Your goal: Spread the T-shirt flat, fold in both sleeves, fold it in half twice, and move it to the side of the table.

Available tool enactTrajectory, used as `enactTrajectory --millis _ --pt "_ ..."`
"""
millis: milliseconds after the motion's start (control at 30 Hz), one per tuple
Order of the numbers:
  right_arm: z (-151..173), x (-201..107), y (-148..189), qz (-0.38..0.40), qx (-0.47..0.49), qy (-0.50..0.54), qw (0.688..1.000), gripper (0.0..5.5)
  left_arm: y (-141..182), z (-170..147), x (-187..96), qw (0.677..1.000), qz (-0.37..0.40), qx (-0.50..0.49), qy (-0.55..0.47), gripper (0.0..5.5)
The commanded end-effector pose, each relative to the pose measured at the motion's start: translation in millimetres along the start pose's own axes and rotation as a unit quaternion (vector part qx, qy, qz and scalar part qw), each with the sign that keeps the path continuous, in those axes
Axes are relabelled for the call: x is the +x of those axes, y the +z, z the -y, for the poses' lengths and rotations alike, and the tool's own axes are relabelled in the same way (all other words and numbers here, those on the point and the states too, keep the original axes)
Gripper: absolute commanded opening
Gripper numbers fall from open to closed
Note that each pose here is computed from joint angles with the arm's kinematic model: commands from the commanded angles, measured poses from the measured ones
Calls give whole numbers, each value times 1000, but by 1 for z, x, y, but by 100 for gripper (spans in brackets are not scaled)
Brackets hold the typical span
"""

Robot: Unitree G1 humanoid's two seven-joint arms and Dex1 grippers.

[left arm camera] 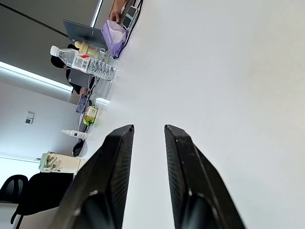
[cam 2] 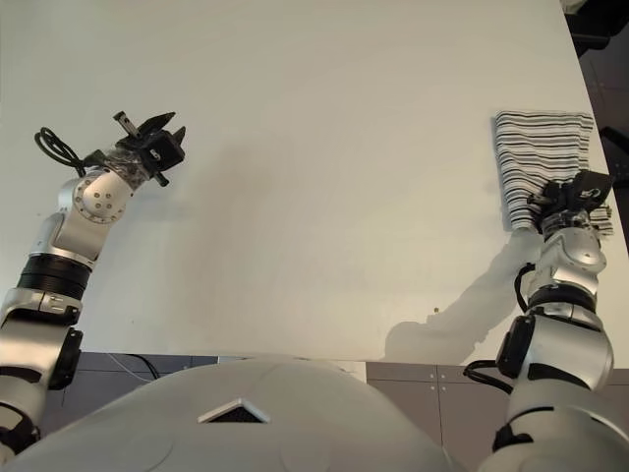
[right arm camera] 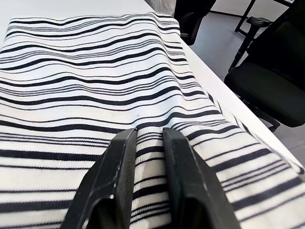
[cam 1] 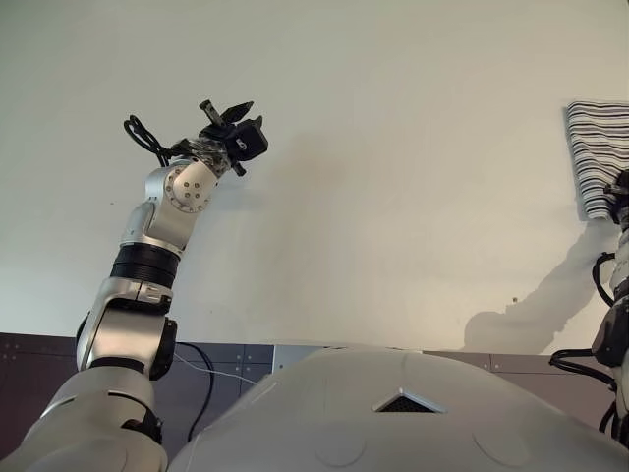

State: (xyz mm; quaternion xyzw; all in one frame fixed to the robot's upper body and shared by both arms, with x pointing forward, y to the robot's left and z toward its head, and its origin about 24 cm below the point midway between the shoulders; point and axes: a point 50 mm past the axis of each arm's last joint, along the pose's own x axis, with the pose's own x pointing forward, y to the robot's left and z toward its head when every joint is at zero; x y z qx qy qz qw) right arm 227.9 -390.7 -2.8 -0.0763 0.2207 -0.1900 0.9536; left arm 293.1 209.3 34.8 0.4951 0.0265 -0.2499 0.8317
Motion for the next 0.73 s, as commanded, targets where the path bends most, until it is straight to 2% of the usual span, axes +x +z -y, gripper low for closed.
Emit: enactTrajectory --millis 33,100,167,267,333,433,500,633,733 --pt "-23 0 -25 -65 -40 4 997 96 8 7 -12 995 9 -63 71 118" --pt "-47 17 23 39 -32 34 998 96 12 1 -27 981 17 -128 144 118" --pt "-79 23 69 155 -29 83 984 96 23 -12 -35 955 42 -199 215 118" --pt "-146 6 114 291 -10 191 937 96 38 -24 -50 908 61 -286 298 118" --pt "-187 -16 126 330 9 259 908 96 44 -21 -58 883 58 -331 326 118" --pt "-244 -55 119 303 48 359 882 96 57 -3 -61 848 48 -411 330 118" --pt "-264 -67 112 274 54 384 880 96 60 12 -60 840 27 -430 328 118" --pt "-281 -65 110 234 67 339 909 96 67 29 -51 828 -5 -445 342 118" --pt "-288 -65 109 232 51 339 910 96 66 29 -43 832 -8 -436 342 118"
